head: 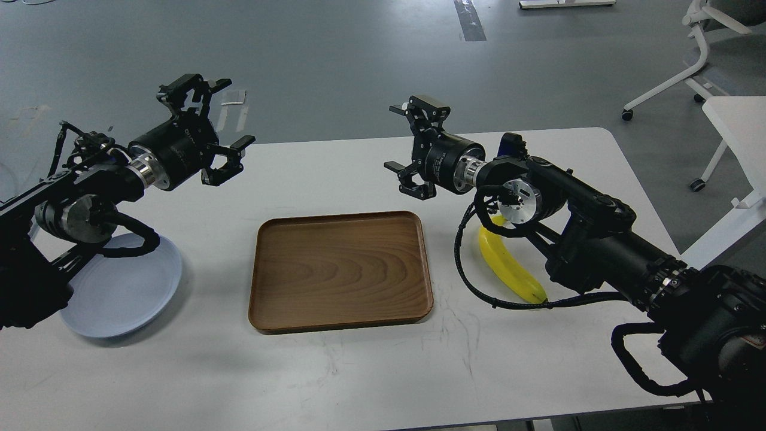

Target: Place banana on plate with both arms

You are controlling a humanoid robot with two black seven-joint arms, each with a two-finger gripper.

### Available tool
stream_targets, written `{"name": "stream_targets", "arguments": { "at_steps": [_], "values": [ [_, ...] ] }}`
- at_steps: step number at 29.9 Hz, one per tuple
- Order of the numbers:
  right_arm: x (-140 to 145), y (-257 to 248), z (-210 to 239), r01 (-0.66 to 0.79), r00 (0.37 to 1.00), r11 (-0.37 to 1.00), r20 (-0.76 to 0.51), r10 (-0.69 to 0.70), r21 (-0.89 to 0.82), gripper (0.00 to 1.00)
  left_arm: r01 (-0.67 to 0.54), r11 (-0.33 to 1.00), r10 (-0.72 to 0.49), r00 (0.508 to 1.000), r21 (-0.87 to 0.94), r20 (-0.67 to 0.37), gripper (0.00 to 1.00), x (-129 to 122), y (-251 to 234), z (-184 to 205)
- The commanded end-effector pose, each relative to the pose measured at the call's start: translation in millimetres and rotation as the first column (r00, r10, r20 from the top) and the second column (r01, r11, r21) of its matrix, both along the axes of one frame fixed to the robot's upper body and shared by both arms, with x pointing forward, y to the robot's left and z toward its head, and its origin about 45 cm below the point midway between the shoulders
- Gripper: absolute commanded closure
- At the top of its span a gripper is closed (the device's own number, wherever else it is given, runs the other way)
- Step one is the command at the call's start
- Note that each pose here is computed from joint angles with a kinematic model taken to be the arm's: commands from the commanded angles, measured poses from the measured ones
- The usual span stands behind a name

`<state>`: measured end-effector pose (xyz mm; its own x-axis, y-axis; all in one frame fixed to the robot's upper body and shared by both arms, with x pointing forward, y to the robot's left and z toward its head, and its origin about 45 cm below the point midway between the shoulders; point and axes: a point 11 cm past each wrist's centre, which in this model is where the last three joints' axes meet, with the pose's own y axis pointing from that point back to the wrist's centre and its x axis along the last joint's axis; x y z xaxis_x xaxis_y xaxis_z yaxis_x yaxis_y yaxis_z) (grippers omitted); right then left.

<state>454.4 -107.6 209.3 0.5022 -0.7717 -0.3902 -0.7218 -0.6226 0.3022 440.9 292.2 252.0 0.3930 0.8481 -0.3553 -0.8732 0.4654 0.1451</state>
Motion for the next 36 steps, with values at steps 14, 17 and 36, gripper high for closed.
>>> {"name": "stream_targets", "arguments": {
  "at_steps": [14, 17, 36],
  "values": [
    [1.2, -2.8, -2.4, 0.011, 1.000, 1.000, 0.000, -0.011, -0.005, 0.00, -0.004, 1.000, 0.004, 1.000, 0.002, 0.005, 0.02, 0.8, -3.6, -1.0],
    [1.1, -1.9, -1.6, 0.007, 1.000, 1.000, 0.002, -0.007, -0.005, 0.00, -0.017, 1.000, 0.016, 1.000, 0.018, 0.010, 0.02, 1.4, -1.0, -1.0],
    [11.0, -32.6, 5.8, 0.073, 0.997, 0.997, 0.022, -0.073, 0.003, 0.00, -0.229, 0.423, -0.318, 0.869, 0.876, 0.380, 0.02, -28.1, 87.1, 49.7]
  ]
}}
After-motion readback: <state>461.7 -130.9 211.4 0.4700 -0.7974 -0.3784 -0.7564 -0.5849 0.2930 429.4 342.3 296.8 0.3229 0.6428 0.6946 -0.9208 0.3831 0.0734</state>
